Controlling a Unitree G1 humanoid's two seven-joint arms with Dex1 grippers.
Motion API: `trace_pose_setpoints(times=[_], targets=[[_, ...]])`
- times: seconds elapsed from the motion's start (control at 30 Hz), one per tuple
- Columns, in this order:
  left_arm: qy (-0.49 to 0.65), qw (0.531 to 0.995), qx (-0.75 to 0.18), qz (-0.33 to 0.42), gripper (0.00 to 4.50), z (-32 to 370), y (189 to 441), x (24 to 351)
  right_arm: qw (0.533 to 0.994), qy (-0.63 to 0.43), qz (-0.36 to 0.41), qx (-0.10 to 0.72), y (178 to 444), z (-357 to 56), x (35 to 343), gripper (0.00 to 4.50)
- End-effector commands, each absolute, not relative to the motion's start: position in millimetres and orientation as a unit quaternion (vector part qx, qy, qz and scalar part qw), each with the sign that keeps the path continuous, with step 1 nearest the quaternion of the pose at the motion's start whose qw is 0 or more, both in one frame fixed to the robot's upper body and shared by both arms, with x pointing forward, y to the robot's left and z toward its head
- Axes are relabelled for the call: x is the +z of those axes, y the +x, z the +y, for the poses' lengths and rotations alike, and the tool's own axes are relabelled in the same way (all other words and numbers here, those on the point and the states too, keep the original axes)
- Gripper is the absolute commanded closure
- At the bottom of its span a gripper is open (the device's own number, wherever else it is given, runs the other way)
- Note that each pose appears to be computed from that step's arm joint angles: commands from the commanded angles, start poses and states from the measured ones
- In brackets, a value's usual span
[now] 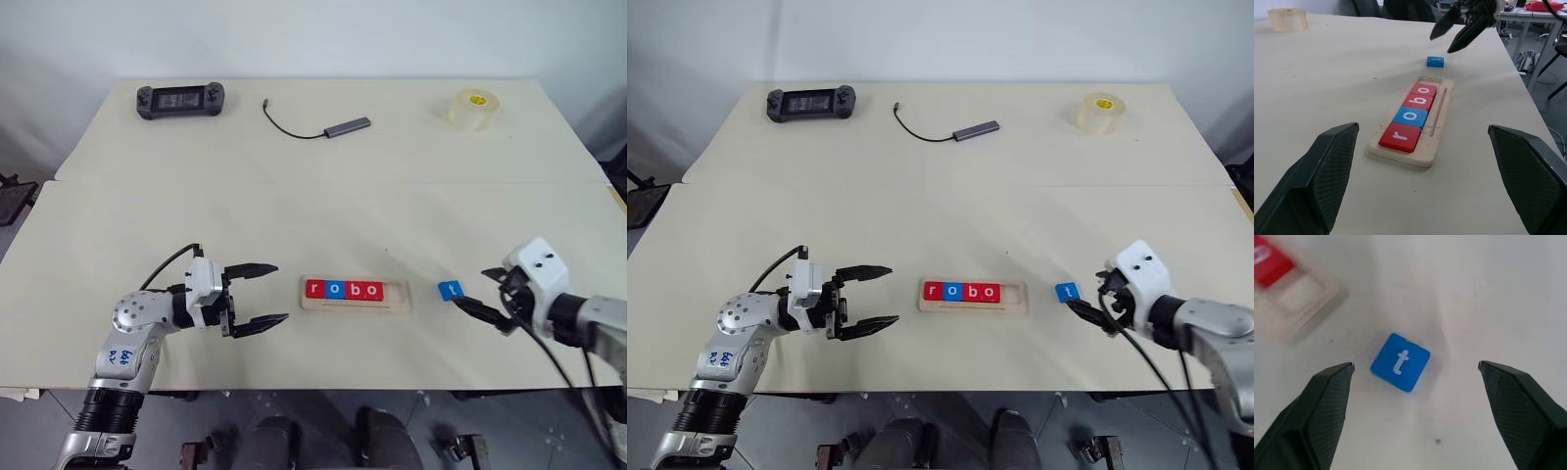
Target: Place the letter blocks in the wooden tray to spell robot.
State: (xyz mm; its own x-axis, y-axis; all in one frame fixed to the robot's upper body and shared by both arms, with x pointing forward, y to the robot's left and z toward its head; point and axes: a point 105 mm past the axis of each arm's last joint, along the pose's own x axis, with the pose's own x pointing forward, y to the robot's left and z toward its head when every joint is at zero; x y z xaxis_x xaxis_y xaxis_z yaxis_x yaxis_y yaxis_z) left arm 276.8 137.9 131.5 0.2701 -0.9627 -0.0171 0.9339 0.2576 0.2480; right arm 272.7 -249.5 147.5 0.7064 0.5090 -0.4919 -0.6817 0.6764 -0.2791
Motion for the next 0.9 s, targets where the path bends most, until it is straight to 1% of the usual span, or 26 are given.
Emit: trace_pose_setpoints(times=[0.03, 0.07, 0.13, 0.2, 0.33, 0.43, 0.53, 0.63, 0.7, 0.83, 0.87, 0.9], targets=[[0.13, 0.777, -0.609, -0.089, 0.0, 135, 272, 141, 0.823, -0.309, 0.176, 0.442, 274, -254, 148, 0.2], [0.13, 0.775, -0.612, -0.089, 0.0, 134, 272, 141, 0.804, -0.323, 0.185, 0.464, 277, -257, 144, 0.2], [0.129, 0.773, -0.615, -0.089, 0.0, 131, 271, 141, 0.779, -0.337, 0.198, 0.49, 283, -260, 138, 0.2], [0.129, 0.771, -0.617, -0.089, 0.0, 129, 270, 142, 0.762, -0.348, 0.2, 0.508, 292, -260, 135, 0.2], [0.13, 0.77, -0.618, -0.09, 0.0, 128, 269, 143, 0.75, -0.362, 0.198, 0.516, 315, -262, 133, 0.2], [0.132, 0.771, -0.616, -0.09, 0.0, 128, 268, 145, 0.744, -0.365, 0.197, 0.524, 322, -261, 131, 0.2], [0.133, 0.773, -0.614, -0.09, 0.0, 128, 266, 145, 0.736, -0.355, 0.199, 0.54, 324, -256, 128, 0.2], [0.131, 0.776, -0.611, -0.088, 0.0, 129, 264, 144, 0.731, -0.347, 0.201, 0.552, 324, -252, 127, 0.75], [0.13, 0.779, -0.608, -0.086, 0.0, 129, 263, 144, 0.729, -0.346, 0.203, 0.554, 324, -252, 127, 1.36], [0.127, 0.783, -0.603, -0.087, 0.0, 130, 263, 144, 0.733, -0.348, 0.184, 0.555, 327, -247, 131, 2.79], [0.125, 0.784, -0.602, -0.088, 0.0, 130, 263, 144, 0.734, -0.349, 0.178, 0.555, 328, -245, 133, 3.02], [0.123, 0.785, -0.601, -0.089, 0.0, 129, 263, 144, 0.736, -0.35, 0.172, 0.554, 330, -243, 136, 3.04]])
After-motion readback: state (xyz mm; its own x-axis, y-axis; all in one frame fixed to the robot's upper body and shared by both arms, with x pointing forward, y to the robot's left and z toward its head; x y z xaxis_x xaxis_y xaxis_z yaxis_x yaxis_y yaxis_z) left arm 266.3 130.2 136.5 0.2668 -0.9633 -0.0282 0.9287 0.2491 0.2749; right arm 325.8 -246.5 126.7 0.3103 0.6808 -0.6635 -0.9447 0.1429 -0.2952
